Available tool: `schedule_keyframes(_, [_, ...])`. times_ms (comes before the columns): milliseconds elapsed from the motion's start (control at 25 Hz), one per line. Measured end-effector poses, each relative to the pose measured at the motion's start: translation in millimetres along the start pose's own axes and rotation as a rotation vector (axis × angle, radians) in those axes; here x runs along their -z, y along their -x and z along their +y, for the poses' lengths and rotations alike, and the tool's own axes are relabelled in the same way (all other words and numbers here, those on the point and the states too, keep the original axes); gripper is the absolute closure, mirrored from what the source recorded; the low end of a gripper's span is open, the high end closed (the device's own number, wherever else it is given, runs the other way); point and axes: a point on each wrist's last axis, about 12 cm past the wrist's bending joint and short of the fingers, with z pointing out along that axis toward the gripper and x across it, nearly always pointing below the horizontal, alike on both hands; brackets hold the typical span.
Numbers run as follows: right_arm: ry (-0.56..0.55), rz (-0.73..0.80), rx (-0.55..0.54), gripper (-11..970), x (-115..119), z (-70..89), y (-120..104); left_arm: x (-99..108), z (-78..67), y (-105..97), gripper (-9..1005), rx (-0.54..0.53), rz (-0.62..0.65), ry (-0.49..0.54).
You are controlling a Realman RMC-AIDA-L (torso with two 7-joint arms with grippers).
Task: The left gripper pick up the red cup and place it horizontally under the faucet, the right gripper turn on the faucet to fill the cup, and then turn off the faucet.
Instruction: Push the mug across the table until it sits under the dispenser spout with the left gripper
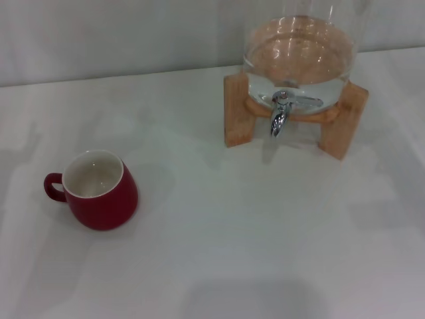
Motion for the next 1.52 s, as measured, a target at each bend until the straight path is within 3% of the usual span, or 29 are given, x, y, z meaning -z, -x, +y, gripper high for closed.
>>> schedule_keyframes(840, [0.003,-0.004,0.005,285,-2.2,-1.5,1.4,0.0,-0.2,-0.8,116,0.001,0.006,0.000])
schedule_keyframes(1520, [0.023,0.000,0.010,285,-19.5,1.3,3.2,50.1,-9.2,-28.6,116,0.062,0.182,-0.036])
